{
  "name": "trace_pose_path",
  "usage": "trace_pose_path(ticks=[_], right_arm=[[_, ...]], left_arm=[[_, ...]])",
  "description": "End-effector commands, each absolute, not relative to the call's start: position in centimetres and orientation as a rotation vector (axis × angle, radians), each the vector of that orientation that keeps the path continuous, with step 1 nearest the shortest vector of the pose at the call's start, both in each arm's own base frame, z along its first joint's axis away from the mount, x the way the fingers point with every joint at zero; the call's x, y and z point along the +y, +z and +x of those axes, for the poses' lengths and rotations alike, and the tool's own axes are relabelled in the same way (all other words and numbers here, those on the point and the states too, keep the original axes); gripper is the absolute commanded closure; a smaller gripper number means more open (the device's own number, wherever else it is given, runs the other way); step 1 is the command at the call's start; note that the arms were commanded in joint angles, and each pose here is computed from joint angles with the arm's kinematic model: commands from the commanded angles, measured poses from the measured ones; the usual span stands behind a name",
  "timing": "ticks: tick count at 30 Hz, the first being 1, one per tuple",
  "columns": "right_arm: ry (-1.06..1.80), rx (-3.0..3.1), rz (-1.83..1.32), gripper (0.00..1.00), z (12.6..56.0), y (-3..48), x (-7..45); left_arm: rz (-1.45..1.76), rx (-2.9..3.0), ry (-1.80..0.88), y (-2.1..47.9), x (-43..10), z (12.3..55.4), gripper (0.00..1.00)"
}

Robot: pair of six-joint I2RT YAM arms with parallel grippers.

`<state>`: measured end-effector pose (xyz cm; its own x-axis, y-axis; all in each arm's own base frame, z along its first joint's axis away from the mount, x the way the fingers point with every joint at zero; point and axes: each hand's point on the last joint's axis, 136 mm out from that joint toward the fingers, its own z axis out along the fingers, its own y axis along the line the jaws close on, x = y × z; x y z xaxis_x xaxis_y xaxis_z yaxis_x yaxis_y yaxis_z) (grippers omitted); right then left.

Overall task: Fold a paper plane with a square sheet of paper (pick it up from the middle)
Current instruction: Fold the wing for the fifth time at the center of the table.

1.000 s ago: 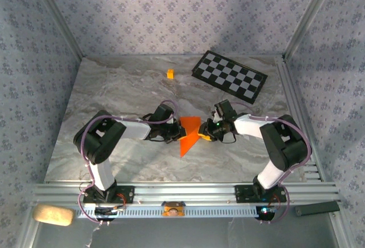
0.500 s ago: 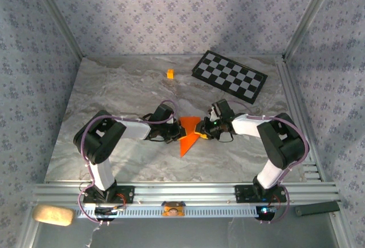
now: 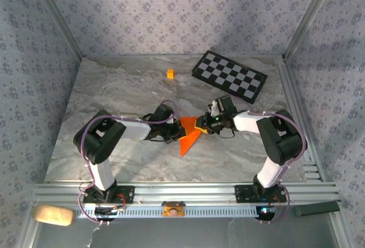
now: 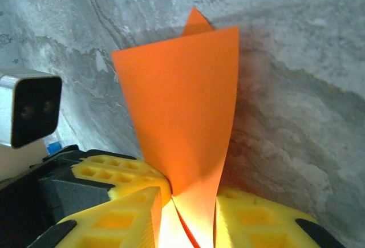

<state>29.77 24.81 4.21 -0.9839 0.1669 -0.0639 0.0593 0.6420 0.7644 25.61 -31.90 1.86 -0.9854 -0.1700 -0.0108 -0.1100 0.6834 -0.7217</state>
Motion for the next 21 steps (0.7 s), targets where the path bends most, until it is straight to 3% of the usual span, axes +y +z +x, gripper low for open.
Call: trace_pose_path(ticks=[1,13,21], right_arm=[[1.332,2.702,0.090,0.71,30.3,4.9,25.6],[1.329,2.743,0.073,0.75,30.5,3.9,25.2],[1.333,2.757,0.072,0.84,30.3,3.4,25.0]], left_arm=[[-0.321,2.920,-1.016,-1.2,-29.3,24.6,1.00],[-0.319,2.907,-1.021,-0.8,-29.4,24.8,1.00],[-0.306,2.886,-1.041,-0.1,-29.6,25.0,0.98]])
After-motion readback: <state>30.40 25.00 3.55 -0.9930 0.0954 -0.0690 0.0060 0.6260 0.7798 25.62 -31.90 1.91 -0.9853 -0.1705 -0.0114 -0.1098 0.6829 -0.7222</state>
